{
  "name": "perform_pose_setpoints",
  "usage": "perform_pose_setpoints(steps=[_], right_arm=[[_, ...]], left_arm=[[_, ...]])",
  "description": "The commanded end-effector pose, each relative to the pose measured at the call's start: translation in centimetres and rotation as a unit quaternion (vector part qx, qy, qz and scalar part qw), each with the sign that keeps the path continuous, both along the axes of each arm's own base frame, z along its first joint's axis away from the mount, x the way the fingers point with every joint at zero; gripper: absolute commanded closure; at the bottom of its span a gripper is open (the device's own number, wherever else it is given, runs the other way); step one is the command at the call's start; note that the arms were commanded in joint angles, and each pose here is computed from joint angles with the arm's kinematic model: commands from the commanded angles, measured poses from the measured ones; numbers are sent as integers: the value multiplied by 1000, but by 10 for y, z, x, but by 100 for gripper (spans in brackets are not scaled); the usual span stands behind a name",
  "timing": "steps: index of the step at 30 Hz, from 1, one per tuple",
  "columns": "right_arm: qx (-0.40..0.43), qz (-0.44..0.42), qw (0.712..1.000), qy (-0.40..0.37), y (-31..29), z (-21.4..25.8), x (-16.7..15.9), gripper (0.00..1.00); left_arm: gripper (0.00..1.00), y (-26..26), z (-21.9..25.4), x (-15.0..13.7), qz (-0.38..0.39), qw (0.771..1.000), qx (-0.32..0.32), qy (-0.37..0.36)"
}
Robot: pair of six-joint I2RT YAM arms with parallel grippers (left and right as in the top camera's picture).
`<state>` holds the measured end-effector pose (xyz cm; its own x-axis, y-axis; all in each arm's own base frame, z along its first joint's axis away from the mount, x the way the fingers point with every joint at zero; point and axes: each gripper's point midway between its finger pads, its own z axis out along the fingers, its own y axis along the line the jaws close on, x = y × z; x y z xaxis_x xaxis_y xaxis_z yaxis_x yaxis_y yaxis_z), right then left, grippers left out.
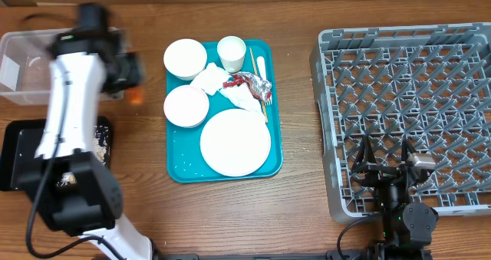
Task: Sort waste into correct bins and load items into the dishwasher rack
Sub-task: 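Carry the carrot left and drop it onto the black tray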
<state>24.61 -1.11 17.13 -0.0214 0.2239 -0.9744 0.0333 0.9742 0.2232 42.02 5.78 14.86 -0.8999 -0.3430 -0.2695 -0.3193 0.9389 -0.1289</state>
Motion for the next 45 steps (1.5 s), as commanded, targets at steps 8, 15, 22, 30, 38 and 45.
perform_pose_setpoints(steps=[8,15,22,30,38,45], right_arm=[[1,-4,1000,-3,-2,-1,0,0],[1,-4,1000,-3,-2,-1,0,0],[1,-4,1000,-3,-2,-1,0,0],[1,-4,1000,-3,-2,-1,0,0],[1,-4,1000,-3,-2,-1,0,0],[1,-4,1000,-3,-2,-1,0,0]], left_arm=[[96,122,6,-37,296,949,-112,-13],[96,192,-14,-100,502,863,-30,36],[96,211,-32,-129,601,797,-13,49],[94,213,-54,-129,604,796,-13,42],[90,212,-76,-122,611,791,-30,24],[88,209,-89,-123,609,792,-35,22]])
